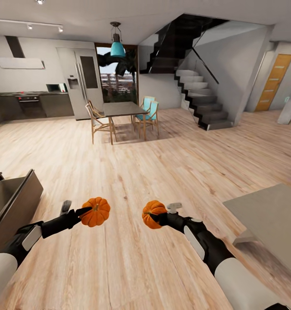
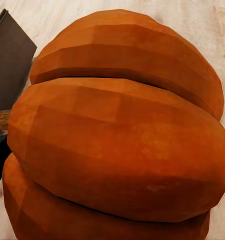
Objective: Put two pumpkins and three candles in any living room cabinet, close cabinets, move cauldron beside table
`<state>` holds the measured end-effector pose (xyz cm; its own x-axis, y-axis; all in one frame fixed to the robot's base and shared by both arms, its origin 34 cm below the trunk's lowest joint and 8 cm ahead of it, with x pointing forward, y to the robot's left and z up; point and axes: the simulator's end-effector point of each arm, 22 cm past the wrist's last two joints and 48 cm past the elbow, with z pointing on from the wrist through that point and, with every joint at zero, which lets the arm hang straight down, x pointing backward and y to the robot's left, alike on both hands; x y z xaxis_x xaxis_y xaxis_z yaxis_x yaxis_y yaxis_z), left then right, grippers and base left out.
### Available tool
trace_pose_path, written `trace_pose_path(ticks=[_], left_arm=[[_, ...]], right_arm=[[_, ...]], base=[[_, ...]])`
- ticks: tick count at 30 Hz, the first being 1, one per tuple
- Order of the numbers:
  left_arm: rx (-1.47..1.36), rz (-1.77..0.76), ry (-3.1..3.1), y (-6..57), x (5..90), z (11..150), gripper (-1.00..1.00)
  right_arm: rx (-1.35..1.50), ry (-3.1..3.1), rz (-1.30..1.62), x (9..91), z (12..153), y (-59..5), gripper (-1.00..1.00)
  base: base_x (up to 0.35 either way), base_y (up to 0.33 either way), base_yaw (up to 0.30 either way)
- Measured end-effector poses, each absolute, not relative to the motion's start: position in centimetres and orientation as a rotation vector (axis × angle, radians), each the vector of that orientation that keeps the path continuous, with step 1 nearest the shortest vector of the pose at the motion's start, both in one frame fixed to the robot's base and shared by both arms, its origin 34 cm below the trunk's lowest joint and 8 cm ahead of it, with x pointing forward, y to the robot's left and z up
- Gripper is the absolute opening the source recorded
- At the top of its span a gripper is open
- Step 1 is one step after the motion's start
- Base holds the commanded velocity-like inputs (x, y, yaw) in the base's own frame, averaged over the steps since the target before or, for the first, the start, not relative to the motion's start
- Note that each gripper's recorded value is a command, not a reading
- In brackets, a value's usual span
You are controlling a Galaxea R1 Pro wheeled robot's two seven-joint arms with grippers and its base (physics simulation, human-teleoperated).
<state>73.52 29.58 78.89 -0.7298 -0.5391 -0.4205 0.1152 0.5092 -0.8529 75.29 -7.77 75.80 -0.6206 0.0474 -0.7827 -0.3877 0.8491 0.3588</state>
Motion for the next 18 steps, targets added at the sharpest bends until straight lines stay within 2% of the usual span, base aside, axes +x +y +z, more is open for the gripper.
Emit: trace_pose_path(ticks=[13,18], left_arm=[[-0.333,-1.24,2.062,29.5,73.6,79.8,-1.0],[-0.33,-1.238,2.061,29.5,73.6,80.0,-1.0]], right_arm=[[-0.25,2.145,0.636,75.4,76.7,-7.8,-1.0],[-0.252,2.142,0.634,75.4,76.9,-7.8,-1.0]], base=[[0.0,0.0,0.203],[0.0,0.0,0.263]])
